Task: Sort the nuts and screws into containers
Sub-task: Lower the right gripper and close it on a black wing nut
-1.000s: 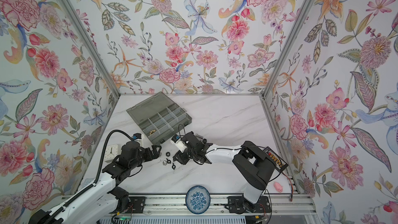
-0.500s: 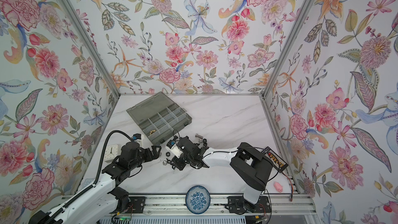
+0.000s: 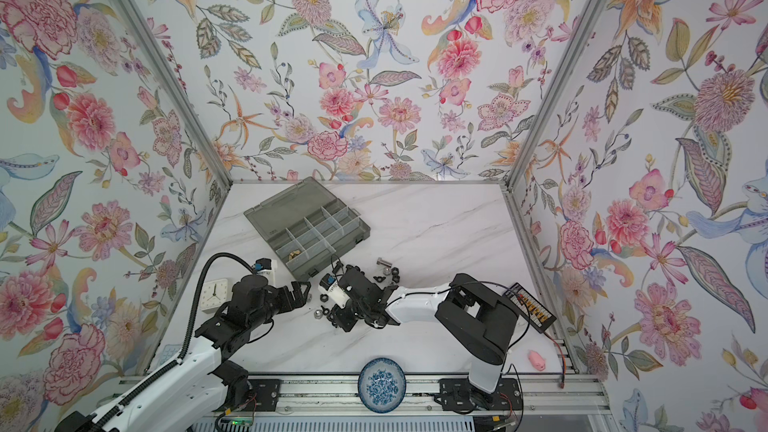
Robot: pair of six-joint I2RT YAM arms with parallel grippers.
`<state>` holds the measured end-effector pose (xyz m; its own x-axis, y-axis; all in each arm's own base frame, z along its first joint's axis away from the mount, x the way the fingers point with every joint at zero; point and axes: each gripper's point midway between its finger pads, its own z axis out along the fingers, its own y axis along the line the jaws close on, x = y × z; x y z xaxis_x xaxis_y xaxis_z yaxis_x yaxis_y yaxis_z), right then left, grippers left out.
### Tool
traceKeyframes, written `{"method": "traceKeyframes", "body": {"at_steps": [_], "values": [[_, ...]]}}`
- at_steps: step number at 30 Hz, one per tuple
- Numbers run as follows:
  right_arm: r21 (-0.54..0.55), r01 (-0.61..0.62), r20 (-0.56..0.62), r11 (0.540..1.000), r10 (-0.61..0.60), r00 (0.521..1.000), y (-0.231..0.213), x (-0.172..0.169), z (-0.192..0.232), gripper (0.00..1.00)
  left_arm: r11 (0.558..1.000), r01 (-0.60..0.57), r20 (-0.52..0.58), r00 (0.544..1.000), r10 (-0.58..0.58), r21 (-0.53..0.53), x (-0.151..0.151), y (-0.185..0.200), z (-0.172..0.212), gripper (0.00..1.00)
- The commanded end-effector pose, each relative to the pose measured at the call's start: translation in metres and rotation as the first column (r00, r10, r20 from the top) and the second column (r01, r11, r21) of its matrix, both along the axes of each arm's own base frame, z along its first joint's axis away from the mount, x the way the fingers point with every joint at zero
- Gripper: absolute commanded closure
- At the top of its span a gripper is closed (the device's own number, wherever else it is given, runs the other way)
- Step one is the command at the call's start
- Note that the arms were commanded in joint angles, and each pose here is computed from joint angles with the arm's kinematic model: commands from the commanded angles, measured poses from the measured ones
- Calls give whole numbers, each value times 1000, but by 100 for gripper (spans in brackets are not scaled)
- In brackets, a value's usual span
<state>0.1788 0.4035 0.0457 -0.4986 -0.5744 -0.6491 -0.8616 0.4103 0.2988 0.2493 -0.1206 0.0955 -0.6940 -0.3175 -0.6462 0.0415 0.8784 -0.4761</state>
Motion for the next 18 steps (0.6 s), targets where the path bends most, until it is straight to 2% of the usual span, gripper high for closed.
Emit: {"method": "traceKeyframes", "body": {"at_steps": [1, 18], "values": [[-6, 5, 4, 1000, -5, 1000, 5, 2, 0, 70, 1000, -10, -10, 1000, 10, 15, -4, 3, -7, 1], [-3, 42, 11, 999, -42, 999, 13, 12, -8, 70, 1000, -4, -7, 1000, 4, 18, -3, 2, -5, 1]]}}
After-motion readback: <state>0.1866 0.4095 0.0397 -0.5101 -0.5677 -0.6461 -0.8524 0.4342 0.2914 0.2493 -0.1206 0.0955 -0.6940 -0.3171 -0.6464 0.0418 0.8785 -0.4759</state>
